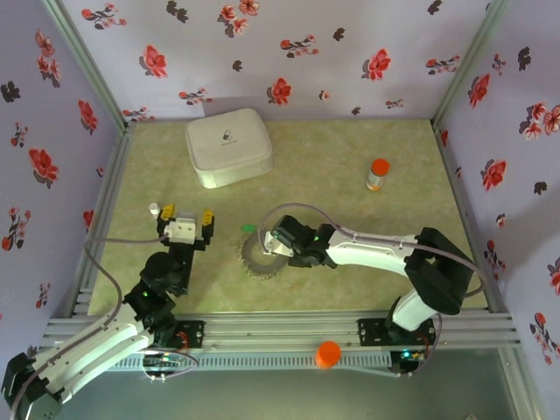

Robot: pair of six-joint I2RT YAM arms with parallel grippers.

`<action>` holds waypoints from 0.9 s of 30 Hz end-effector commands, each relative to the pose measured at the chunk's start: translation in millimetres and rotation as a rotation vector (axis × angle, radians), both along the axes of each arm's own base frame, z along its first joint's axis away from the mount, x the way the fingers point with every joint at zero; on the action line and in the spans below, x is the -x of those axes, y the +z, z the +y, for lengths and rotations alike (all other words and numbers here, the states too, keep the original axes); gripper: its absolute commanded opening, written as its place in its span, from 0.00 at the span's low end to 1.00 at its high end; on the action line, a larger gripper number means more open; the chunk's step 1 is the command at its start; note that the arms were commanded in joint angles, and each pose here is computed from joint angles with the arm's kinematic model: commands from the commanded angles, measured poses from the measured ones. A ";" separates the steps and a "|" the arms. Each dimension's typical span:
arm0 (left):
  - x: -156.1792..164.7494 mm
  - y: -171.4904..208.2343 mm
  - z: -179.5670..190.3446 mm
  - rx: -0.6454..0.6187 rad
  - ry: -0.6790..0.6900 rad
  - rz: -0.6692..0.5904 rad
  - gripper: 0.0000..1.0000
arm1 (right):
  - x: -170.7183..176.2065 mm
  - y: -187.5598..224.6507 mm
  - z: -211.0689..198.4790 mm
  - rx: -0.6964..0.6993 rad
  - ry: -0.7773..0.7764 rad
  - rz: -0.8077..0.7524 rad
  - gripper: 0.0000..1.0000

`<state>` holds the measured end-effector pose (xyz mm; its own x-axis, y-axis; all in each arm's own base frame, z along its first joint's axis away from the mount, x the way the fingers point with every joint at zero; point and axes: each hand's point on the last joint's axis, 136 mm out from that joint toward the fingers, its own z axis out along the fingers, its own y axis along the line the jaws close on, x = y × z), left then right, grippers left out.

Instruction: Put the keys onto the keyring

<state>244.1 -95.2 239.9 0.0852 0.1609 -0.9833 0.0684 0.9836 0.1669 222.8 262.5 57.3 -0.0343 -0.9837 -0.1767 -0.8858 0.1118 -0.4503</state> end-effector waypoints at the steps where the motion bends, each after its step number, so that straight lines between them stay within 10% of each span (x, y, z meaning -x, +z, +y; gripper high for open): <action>1: -2.0 -0.8 7.1 0.019 0.038 -0.002 0.79 | 6.3 -14.8 -40.3 0.234 0.024 -0.012 0.00; 11: -12.1 -6.7 0.1 -0.011 0.034 0.026 0.79 | 21.2 -14.1 -68.5 0.270 -0.026 0.028 0.37; 21: -42.1 -28.8 5.5 -0.025 0.023 0.179 0.88 | -56.8 113.6 -73.0 -0.747 -0.627 -0.209 0.65; 27: -57.4 -43.6 26.1 -0.003 0.094 0.262 0.89 | -92.9 123.6 -156.6 -0.779 -0.904 -0.531 0.67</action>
